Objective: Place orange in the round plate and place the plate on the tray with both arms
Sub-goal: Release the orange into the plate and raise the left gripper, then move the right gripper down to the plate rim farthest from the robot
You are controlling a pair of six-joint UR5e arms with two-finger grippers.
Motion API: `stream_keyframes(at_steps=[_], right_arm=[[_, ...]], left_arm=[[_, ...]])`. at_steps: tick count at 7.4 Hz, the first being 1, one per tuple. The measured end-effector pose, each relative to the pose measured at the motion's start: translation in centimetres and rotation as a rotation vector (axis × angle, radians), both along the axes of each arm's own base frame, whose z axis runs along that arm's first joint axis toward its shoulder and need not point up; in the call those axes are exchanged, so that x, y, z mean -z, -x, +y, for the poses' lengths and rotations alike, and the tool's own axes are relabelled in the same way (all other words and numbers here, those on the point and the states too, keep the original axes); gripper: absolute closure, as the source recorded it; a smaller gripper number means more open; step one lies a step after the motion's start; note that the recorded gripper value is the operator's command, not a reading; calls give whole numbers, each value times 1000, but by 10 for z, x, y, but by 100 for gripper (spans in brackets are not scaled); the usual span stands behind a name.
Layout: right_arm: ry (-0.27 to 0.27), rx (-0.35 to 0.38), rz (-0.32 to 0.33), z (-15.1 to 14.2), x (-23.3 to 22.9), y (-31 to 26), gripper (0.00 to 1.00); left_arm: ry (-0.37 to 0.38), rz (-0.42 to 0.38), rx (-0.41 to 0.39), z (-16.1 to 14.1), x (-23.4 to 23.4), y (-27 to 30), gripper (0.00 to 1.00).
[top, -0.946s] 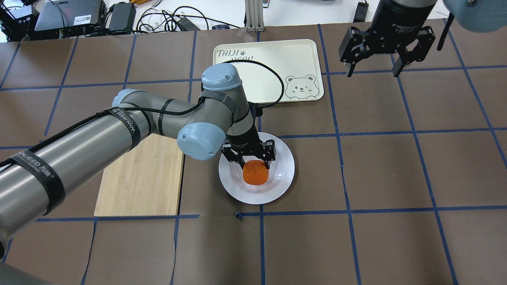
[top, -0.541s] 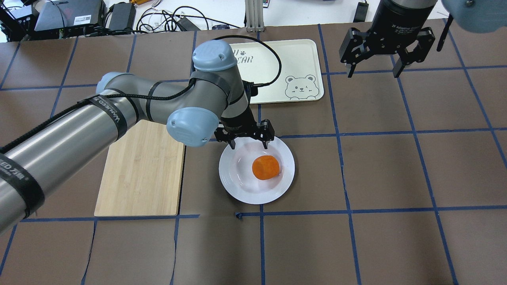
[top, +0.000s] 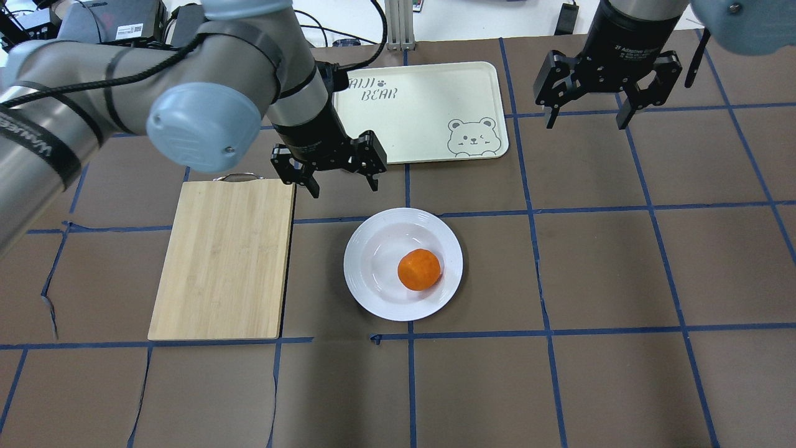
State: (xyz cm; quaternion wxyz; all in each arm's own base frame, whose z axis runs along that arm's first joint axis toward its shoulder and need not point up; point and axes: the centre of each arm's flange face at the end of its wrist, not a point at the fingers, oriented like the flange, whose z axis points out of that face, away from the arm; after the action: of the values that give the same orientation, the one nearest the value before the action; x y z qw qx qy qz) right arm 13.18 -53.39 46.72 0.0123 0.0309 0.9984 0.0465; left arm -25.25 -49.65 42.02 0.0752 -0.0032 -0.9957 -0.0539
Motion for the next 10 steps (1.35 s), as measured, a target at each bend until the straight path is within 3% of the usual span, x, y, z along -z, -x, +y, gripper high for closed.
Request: stream_keyframes(at_steps=[2, 4, 7, 10], right_arm=[[-15, 3, -92, -5, 62, -9, 0], [11, 2, -178, 2, 117, -19, 0], [89, -6, -342, 6, 214, -40, 0], [159, -49, -447, 6, 265, -66, 0]], left_arm=[[86, -9, -9, 26, -46, -10, 0], [126, -73, -11, 45, -56, -25, 0], [203, -171, -88, 28, -74, -84, 0], [212, -184, -134, 19, -78, -106, 0]])
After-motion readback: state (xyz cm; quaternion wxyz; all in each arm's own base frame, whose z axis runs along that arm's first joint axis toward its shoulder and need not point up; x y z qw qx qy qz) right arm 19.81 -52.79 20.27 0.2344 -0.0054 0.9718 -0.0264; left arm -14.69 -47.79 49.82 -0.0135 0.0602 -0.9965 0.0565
